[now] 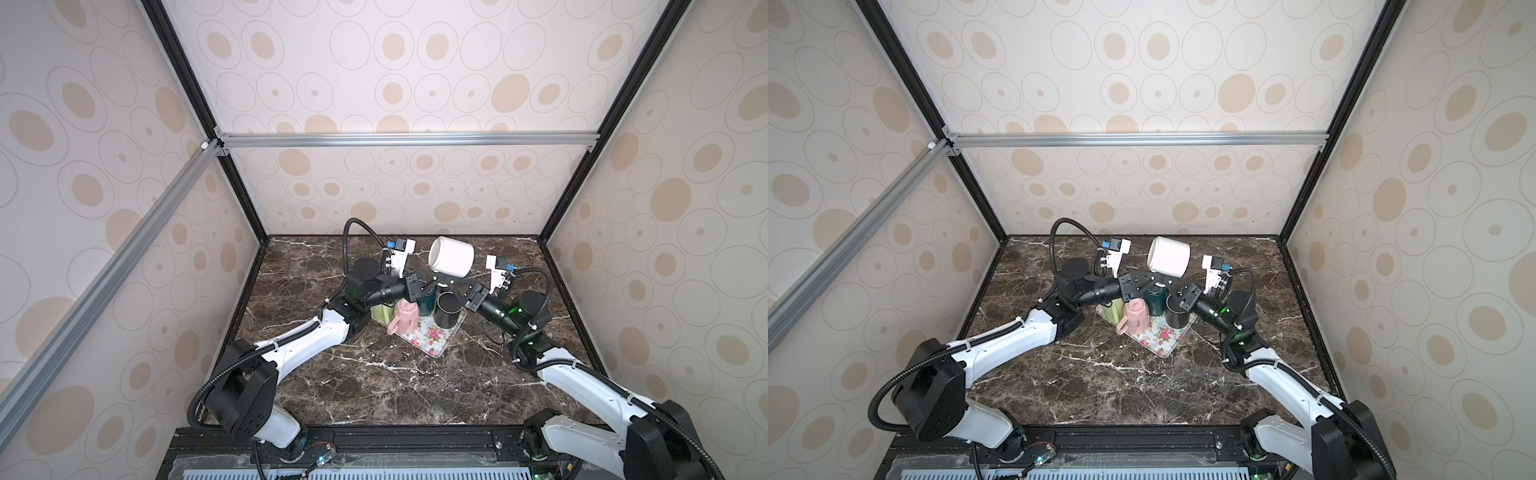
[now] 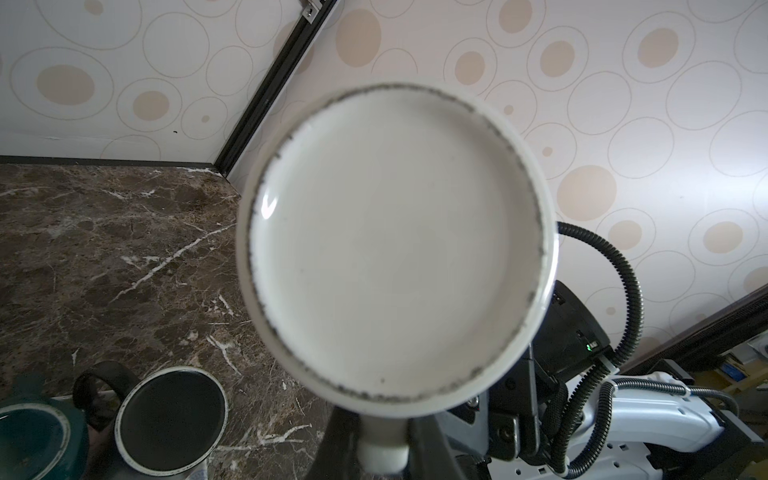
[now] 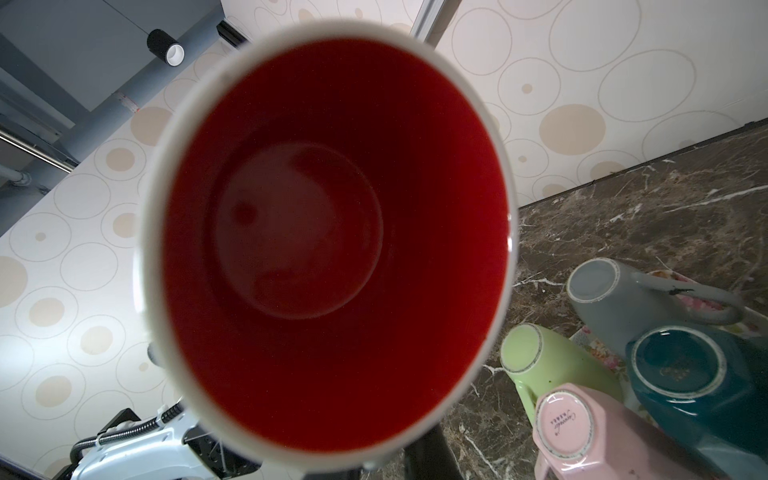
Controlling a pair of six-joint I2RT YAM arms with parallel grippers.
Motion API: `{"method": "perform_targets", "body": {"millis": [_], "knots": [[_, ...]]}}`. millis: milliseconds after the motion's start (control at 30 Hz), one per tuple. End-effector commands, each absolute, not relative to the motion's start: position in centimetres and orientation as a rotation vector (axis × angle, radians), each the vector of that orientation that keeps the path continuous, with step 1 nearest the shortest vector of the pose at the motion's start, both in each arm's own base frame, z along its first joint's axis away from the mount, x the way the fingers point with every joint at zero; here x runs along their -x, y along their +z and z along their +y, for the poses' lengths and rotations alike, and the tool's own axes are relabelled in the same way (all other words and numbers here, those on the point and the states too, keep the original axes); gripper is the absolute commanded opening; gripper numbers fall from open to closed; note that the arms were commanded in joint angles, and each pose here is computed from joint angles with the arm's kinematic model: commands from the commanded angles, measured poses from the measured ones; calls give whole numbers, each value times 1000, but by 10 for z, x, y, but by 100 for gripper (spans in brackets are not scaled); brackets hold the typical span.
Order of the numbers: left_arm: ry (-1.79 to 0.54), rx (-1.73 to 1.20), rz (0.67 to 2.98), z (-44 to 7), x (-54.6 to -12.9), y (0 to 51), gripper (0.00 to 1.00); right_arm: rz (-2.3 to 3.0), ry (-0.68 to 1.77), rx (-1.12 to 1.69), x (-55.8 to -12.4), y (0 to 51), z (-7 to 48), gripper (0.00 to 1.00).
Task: Turn the mug right side up
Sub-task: 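Grasp the held white mug with the right gripper beside the left gripper, then open the left gripper and carry the mug away with the right gripper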
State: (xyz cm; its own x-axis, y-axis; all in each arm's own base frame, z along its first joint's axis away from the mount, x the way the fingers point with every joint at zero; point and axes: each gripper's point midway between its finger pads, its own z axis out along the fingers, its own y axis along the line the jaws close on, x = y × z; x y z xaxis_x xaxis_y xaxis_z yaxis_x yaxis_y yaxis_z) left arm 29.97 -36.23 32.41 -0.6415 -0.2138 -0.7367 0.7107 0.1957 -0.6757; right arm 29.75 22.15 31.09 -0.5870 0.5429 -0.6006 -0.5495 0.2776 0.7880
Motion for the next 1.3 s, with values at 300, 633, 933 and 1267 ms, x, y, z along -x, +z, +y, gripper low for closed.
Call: {"method": "perform_targets", "body": {"millis": [300, 633, 933, 1267], "knots": [[-1549, -487, 1679, -368, -301, 337, 12, 1543, 1461, 115, -283, 338, 229, 0], [-1455, -444, 1712, -359, -309, 329, 87, 1643, 1289, -120, -304, 300, 207, 0], [-1352, -369, 1763, -342, -318, 311, 98, 1721, 1204, -179, -316, 277, 202, 0], [-1165, -238, 1797, -300, -320, 280, 98, 1912, 832, -249, -327, 262, 167, 0]]}}
